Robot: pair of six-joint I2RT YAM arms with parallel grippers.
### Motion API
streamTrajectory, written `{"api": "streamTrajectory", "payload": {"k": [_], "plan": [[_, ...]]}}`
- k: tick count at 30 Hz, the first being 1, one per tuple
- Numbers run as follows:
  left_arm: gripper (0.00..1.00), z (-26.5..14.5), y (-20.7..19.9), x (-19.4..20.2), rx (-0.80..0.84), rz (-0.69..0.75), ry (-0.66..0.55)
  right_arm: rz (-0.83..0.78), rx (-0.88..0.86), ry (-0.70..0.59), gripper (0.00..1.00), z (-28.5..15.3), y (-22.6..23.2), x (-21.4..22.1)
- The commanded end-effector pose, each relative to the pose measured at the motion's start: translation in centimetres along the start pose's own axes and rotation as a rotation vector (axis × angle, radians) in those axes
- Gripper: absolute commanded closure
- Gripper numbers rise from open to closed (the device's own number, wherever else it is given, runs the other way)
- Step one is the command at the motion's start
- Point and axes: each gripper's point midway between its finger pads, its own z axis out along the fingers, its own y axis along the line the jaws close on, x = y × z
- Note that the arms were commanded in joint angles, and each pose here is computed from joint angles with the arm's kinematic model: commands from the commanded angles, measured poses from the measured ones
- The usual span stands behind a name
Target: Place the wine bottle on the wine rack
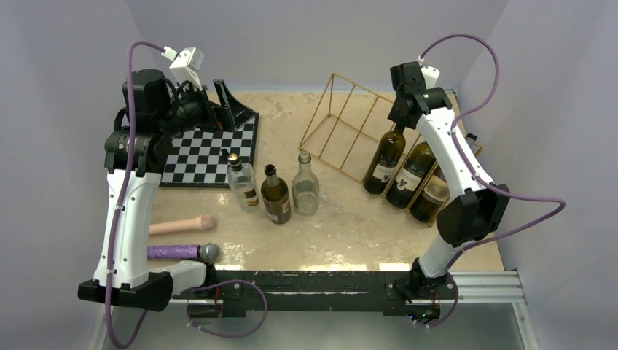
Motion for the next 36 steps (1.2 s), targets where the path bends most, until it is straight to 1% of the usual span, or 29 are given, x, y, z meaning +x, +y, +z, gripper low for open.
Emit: {"api": "streamTrajectory", "payload": {"k": [1, 3, 11, 16, 21, 23, 30, 34, 35, 36], "plan": [[0.04, -0.1, -0.2, -0.6, 0.003, 0.031, -0.02, 0.091, -0.028, 0.059, 0.78, 1.6, 1.2, 0.5], [0.04, -0.1, -0.1, -0.6, 0.0, 0.032, -0.019, 0.107, -0.02, 0.073, 0.73, 2.3, 0.9, 0.6], [0.04, -0.1, 0.0, -0.7, -0.01, 0.038, -0.019, 0.124, 0.012, 0.11, 0.63, 4.3, 0.2, 1.1], [0.04, -0.1, 0.1, -0.7, -0.013, 0.039, -0.019, 0.135, 0.034, 0.14, 0.5, 4.9, -0.2, 1.1], [0.04, -0.2, 0.1, -0.7, -0.016, 0.041, -0.02, 0.136, 0.059, 0.136, 0.39, 4.7, -0.7, 0.7], [0.04, -0.3, 0.0, -0.7, -0.016, 0.042, -0.022, 0.145, 0.055, 0.113, 0.32, 4.0, -1.0, 0.1], [0.04, -0.6, -0.3, -0.9, -0.013, 0.043, -0.032, 0.131, -0.009, -0.021, 0.17, -0.8, -2.2, -3.6], [0.04, -0.7, -0.6, -1.0, -0.001, 0.043, -0.035, 0.092, -0.124, -0.083, 0.14, -4.6, -1.9, -5.4], [0.04, -0.7, -0.6, -1.0, 0.002, 0.042, -0.035, 0.076, -0.177, -0.098, 0.14, -5.6, -1.6, -5.5], [0.04, -0.8, -0.7, -1.1, 0.006, 0.041, -0.036, 0.046, -0.265, -0.127, 0.14, -6.8, -0.7, -5.8]]}}
